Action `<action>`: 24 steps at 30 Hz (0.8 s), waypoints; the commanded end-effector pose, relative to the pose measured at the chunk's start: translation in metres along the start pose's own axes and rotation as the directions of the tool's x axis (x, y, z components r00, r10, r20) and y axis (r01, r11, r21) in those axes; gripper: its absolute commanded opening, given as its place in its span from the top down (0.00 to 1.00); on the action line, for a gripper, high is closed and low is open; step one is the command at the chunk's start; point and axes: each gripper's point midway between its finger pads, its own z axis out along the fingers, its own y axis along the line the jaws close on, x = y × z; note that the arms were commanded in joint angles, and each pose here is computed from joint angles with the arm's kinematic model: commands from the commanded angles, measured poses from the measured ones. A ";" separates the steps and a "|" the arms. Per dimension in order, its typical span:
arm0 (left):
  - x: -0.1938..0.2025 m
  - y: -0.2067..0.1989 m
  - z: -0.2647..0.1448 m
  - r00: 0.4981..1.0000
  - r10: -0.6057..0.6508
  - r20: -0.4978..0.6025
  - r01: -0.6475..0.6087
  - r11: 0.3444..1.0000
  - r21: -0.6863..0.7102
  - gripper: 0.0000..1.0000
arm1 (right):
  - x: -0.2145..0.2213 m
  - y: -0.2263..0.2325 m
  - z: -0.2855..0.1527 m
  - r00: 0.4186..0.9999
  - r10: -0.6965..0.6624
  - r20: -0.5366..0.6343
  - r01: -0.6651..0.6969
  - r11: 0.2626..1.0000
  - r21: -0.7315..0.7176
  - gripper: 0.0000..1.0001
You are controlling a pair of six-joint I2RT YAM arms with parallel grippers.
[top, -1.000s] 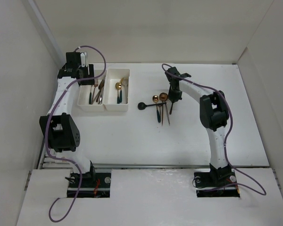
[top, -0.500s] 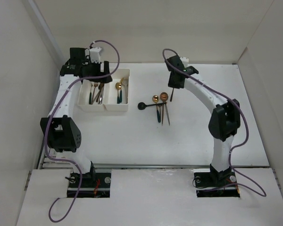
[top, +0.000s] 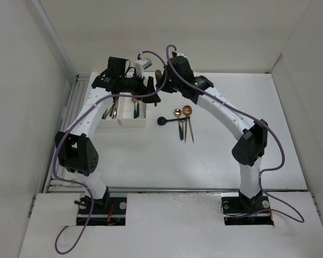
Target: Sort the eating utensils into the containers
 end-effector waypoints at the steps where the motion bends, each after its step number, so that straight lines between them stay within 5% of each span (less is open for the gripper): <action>1: -0.008 -0.001 -0.001 0.999 -0.014 0.047 0.013 1.000 0.026 0.27 | -0.009 0.026 -0.006 0.998 0.061 0.003 -0.060 0.992 -0.114 1.00; 4: -0.002 0.005 0.003 0.999 -0.018 0.035 0.019 1.000 -0.012 0.43 | -0.008 0.030 -0.008 0.996 0.089 -0.006 -0.089 0.987 -0.134 1.00; 10: 0.012 0.020 0.013 0.999 -0.053 0.001 0.053 0.996 -0.070 1.00 | -0.001 0.041 -0.008 0.992 0.124 -0.035 -0.128 0.972 -0.198 1.00; 24: 0.019 0.077 0.002 0.982 -0.190 0.016 0.189 0.957 -0.222 1.00 | 0.017 0.051 0.015 0.988 0.107 -0.113 -0.135 0.948 -0.287 1.00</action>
